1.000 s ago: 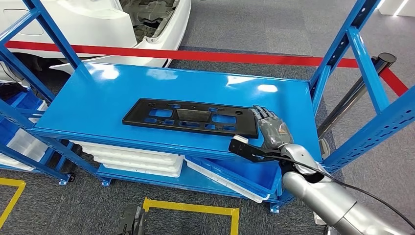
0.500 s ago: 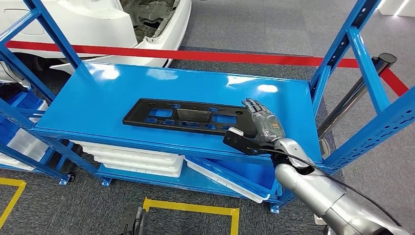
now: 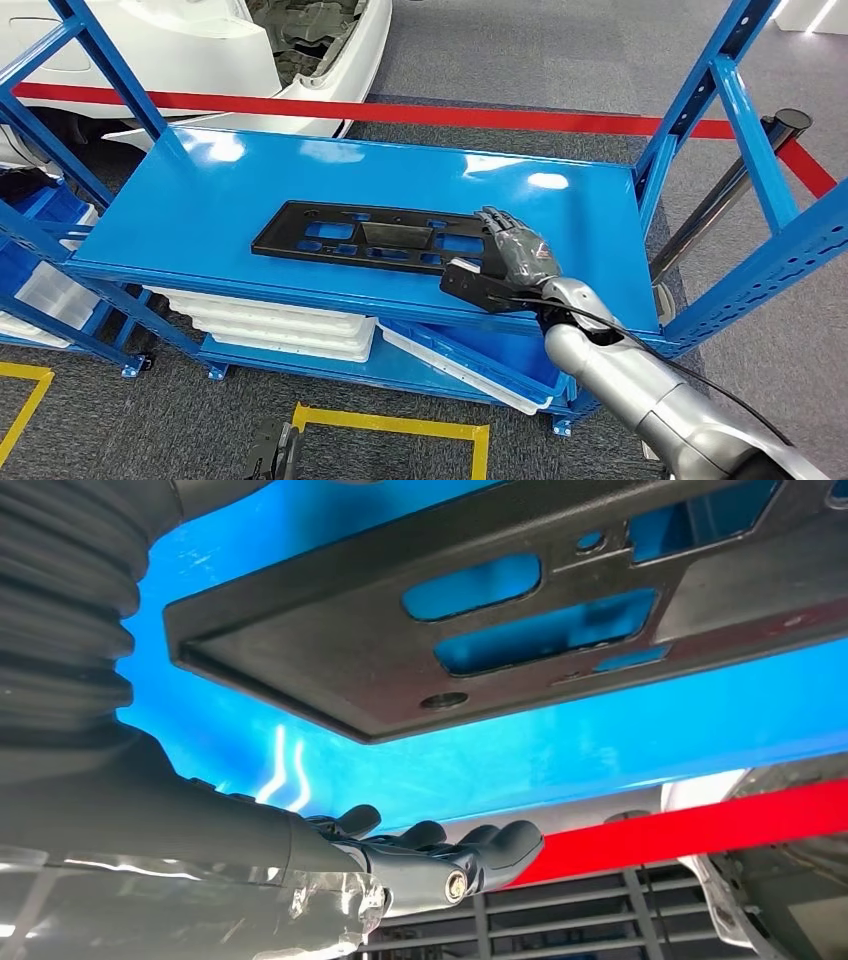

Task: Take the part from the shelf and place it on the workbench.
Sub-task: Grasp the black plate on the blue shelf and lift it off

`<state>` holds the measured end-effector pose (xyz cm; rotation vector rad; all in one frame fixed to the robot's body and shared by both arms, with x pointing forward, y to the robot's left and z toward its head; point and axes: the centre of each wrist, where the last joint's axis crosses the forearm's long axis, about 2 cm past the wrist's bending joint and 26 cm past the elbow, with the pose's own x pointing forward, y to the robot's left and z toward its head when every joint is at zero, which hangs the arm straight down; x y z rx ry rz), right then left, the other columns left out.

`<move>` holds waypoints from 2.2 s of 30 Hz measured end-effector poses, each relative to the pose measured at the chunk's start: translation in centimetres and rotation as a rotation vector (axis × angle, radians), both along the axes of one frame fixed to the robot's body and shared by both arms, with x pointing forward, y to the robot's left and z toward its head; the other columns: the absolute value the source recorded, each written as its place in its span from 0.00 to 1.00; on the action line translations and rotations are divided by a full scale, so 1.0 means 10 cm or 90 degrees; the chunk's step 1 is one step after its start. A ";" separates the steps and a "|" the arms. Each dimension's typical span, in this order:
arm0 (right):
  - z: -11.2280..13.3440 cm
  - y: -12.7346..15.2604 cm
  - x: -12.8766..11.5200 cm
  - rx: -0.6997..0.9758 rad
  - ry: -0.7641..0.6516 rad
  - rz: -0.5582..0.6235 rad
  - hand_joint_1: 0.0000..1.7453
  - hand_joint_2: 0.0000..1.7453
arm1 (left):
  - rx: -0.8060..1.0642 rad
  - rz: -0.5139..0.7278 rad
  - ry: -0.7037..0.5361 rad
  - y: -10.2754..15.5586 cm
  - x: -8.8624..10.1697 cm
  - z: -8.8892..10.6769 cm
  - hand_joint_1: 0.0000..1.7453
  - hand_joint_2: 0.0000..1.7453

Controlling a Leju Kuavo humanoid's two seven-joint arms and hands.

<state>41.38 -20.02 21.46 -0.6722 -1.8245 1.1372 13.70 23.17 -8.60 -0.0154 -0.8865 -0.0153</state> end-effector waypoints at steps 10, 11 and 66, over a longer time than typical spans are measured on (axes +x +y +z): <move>-0.02 0.01 0.05 -0.013 0.015 -0.007 0.00 1.00 | 0.001 -0.003 0.004 0.00 0.00 0.00 0.00 0.00; -0.03 0.01 0.05 -0.013 0.018 -0.008 0.00 1.00 | 0.001 -0.003 0.004 0.00 -0.01 0.00 0.00 0.00; -0.13 0.14 0.11 -0.061 0.019 -0.002 0.00 1.00 | 0.004 -0.025 0.011 0.01 -0.04 -0.01 0.00 0.00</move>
